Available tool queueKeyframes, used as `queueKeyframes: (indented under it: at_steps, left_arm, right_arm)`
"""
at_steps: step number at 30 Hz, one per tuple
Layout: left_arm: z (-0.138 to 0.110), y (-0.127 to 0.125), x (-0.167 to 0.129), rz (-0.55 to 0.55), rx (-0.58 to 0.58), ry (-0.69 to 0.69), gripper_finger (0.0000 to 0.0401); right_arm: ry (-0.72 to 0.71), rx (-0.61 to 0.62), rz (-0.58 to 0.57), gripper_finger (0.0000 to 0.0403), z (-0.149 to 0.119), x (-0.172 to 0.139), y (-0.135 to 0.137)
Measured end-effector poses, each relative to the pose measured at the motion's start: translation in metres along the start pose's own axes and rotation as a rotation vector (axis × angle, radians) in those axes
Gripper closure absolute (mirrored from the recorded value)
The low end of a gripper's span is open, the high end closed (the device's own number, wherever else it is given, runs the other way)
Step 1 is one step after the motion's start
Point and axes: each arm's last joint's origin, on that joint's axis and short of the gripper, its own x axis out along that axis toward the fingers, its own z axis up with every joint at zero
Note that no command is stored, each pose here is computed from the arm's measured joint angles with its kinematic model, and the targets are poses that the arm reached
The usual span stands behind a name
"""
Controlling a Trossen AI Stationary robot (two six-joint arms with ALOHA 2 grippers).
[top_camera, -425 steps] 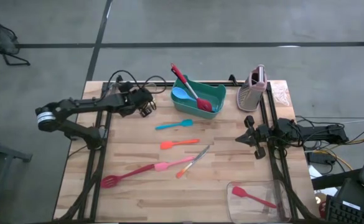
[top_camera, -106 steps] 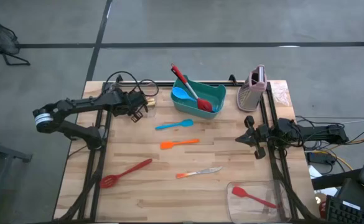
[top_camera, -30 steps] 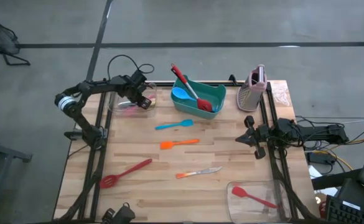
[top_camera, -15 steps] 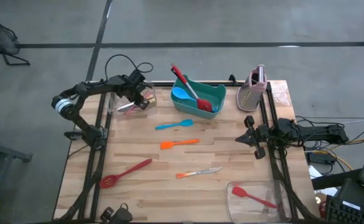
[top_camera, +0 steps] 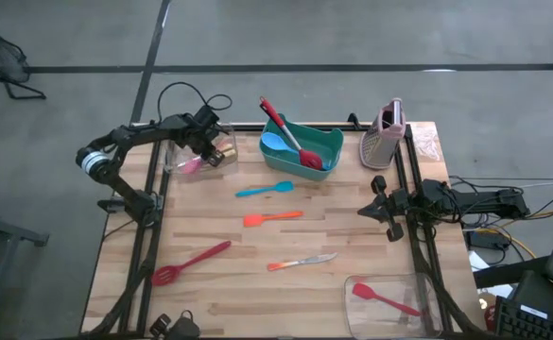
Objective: Pick & Place Kitchen Items
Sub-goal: Put the pink spatula into the bottom transparent bin
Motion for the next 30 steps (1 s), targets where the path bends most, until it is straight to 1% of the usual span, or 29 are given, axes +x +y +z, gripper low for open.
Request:
queueKeyframes:
  at_steps: [2, 5, 9, 11, 16, 18, 23, 27, 30]
  left_arm:
    - [-0.001, 0.0, -0.003, 0.0, 0.02, -0.005, 0.0323]
    - [0.0, 0.001, -0.008, 0.008, 0.014, -0.024, 0.0323]
    - [-0.001, 0.003, -0.011, 0.095, 0.005, -0.023, 0.0323]
    - [-0.002, 0.004, -0.011, 0.112, -0.004, -0.011, 0.0323]
    - [-0.005, 0.004, -0.007, 0.108, 0.021, 0.012, 0.0323]
    - [-0.008, 0.004, -0.007, 0.106, 0.025, 0.038, 0.0323]
    - [-0.019, 0.004, -0.009, 0.111, 0.036, 0.164, 0.0323]
    - [-0.026, 0.004, -0.006, 0.111, 0.071, 0.209, 0.0321]
    - [-0.029, 0.004, -0.005, 0.106, 0.075, 0.218, 0.0304]
  right_arm:
    - [0.0, 0.0, 0.0, 0.0394, 0.0, 0.0, 0.0]
    - [0.0, 0.0, 0.0, 0.0394, 0.0, 0.0, 0.0]
    - [0.0, 0.0, 0.0, 0.0394, 0.0, 0.0, 0.0]
    - [0.0, 0.0, 0.0, 0.0394, 0.0, 0.0, 0.0]
    - [0.0, 0.0, 0.0, 0.0394, 0.0, 0.0, 0.0]
    - [0.0, 0.0, 0.0, 0.0394, 0.0, 0.0, 0.0]
    - [0.0, 0.0, 0.0, 0.0394, 0.0, 0.0, 0.0]
    - [0.0, 0.0, 0.0, 0.0394, 0.0, 0.0, 0.0]
    - [0.0, 0.0, 0.0, 0.0394, 0.0, 0.0, 0.0]
